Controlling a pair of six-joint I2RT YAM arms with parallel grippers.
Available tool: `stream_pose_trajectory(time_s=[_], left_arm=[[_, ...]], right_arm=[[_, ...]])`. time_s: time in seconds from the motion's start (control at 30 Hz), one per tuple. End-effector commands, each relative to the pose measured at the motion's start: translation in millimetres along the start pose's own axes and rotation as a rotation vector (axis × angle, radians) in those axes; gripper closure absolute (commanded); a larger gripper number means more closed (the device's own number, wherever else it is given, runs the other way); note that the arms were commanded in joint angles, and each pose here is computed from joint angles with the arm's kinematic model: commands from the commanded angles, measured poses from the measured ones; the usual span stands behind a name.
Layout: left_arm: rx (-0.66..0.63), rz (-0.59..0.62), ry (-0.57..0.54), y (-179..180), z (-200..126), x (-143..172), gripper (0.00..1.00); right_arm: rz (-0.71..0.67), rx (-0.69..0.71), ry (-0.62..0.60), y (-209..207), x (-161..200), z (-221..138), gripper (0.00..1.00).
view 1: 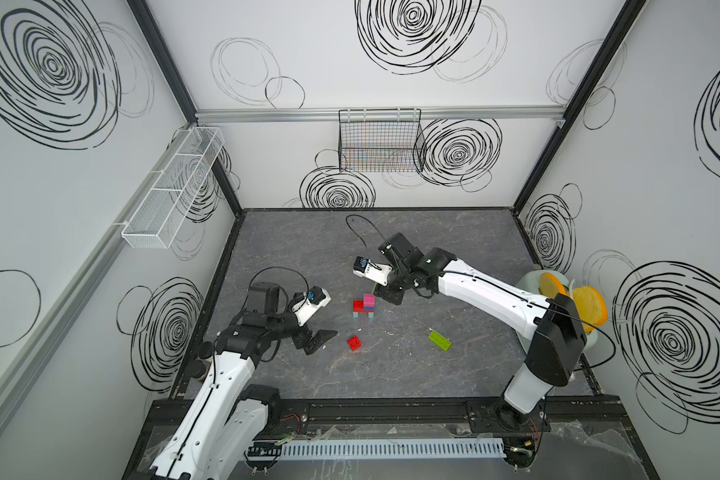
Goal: Assemble a giraffe with lego
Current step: Assemble the lego brick with the lego brick.
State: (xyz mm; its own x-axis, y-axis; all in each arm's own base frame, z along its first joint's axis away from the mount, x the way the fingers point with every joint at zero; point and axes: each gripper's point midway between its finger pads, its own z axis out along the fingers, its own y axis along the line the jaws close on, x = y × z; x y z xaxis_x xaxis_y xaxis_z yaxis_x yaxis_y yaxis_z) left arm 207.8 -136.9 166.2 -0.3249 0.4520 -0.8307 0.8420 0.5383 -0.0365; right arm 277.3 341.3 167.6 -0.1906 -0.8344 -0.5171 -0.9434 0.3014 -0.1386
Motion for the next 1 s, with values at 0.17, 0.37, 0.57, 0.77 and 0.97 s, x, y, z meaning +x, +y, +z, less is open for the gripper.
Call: stream_pose_trajectory(time_s=[0.17, 0.37, 0.57, 0.77, 0.97], left_arm=[[-0.004, 0.026, -0.028, 1, -1, -5, 0.02], [0.006, 0.026, -0.026, -1, 0, -5, 0.02], [0.008, 0.029, -0.025, -1, 1, -4, 0.02], [0.008, 0.029, -0.025, -1, 1, -4, 0.02], [0.004, 0.029, -0.025, -1, 0, -4, 0.02]], right_arm=[[-0.278, -0.088, 0.053, 16, 0, 16, 0.87], [-0.311, -0.119, 0.09, 13, 4, 33, 0.88], [-0.294, -0.124, 0.112, 10, 5, 45, 0.87], [-0.282, -0.142, 0.123, 12, 8, 51, 0.87], [-0.269, -0.173, 0.121, 21, 13, 43, 0.87]])
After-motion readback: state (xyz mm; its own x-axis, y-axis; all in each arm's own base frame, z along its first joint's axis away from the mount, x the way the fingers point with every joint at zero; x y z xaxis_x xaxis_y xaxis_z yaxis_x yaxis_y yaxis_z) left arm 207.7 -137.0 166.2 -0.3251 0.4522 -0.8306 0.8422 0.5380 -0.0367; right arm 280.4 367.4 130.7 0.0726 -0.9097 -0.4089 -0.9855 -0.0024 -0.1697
